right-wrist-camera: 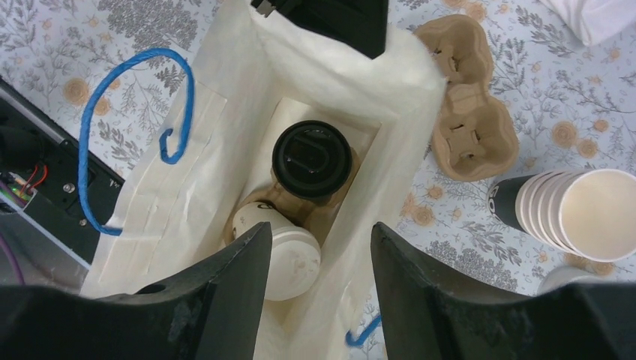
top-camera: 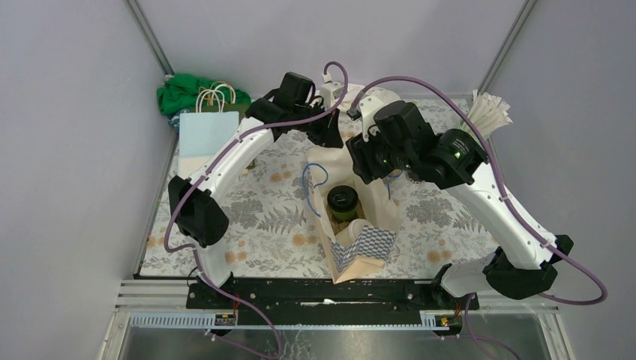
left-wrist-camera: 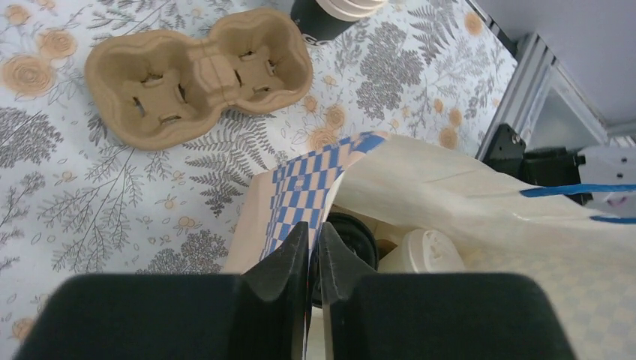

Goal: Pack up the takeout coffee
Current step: Place the coffee cup on the cup tray.

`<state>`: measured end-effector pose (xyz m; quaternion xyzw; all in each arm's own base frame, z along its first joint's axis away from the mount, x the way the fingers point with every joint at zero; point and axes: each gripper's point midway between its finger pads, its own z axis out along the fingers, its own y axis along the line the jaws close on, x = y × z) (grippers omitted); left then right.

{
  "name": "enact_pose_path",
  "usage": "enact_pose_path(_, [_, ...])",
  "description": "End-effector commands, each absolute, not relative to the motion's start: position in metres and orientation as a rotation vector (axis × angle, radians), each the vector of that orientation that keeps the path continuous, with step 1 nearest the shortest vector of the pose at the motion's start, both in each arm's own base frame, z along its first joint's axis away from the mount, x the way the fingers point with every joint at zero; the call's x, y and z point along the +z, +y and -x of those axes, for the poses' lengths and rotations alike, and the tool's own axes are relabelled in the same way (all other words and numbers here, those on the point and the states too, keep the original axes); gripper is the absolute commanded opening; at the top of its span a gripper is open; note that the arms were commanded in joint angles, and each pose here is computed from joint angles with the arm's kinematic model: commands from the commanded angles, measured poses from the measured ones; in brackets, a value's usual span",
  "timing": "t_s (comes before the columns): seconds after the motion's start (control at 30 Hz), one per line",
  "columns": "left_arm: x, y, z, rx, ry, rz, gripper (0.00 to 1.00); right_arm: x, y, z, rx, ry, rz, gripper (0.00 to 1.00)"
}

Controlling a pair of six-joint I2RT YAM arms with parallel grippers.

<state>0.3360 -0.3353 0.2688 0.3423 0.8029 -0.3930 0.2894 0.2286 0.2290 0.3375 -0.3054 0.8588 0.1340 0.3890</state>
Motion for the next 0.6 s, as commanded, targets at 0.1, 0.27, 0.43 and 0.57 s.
enact_pose_path(0.1, [0.317,-0.308,-0.349,-0.834,2.033,-0.78,0.0,0.345,0.242,-0.23,0.392,2.18,0.832,0.58])
enact_pose_path(0.27, [0.333,-0.295,-0.352,-0.779,2.0,-0.661,0.0,0.34,0.248,-0.234,0.388,2.181,0.865,0.58])
enact_pose_path(0.43, [0.344,-0.287,-0.347,-0.779,1.919,-0.592,0.0,0.327,0.253,-0.238,0.373,2.217,0.875,0.57])
enact_pose_path(0.57, [0.33,-0.286,-0.347,-0.778,1.955,-0.577,0.0,0.324,0.251,-0.242,0.351,2.208,0.859,0.57])
